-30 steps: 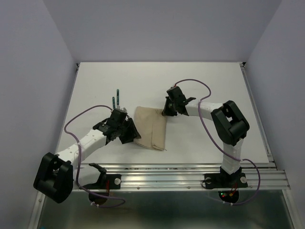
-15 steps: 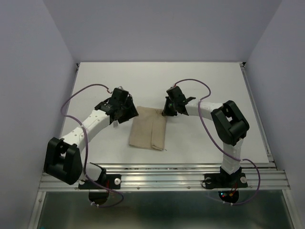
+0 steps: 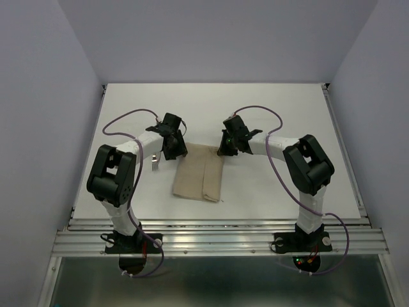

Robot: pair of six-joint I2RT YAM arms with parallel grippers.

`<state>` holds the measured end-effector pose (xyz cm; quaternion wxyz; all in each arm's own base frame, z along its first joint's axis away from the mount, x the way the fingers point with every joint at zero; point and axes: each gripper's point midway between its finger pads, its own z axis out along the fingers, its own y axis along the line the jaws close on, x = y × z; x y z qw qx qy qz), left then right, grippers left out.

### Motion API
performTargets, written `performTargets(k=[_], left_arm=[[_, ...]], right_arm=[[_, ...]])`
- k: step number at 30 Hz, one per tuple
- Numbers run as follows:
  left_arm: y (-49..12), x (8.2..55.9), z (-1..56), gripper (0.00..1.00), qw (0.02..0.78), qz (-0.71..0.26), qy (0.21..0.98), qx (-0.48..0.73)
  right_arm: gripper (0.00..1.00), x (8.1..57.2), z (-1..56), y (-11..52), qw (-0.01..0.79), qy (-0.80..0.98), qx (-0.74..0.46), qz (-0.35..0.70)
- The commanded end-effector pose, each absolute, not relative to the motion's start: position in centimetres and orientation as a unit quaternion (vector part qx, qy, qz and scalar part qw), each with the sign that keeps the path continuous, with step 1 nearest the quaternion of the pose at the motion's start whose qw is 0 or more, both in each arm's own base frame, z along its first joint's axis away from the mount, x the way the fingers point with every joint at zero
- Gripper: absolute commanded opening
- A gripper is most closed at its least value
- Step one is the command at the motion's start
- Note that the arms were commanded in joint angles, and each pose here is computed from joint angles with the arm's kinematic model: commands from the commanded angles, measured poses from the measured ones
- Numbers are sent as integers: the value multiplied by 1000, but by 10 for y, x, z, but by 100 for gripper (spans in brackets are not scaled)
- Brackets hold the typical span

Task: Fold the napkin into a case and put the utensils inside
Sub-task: Fold the 2/3-rectangle-folded napkin at the center of the board.

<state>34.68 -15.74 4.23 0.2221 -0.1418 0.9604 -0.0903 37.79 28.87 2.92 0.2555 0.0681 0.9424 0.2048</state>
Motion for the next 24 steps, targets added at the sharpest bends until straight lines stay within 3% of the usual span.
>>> performTargets(k=[1,5,9,12,15,16,24], left_arm=[[-173,358,46,54,229,-125,959,-112],[-177,359,35,52,220,-131,961,-105],[-176,358,19,44,205,-117,966,-105],[-178,356,10,33,196,-109,969,-102],[-181,356,13,14,197,-111,969,-100],[-182,357,21,0,204,-115,967,-100],[-193,359,72,0,245,-138,954,-101]], right_arm=[[10,356,4,276,211,962,54,164],[10,357,2,276,210,962,55,164],[10,357,3,276,210,962,56,164],[10,360,3,272,219,962,59,153],[10,360,4,272,220,961,60,154],[10,360,3,272,219,962,60,154],[9,360,-1,269,217,963,72,144]])
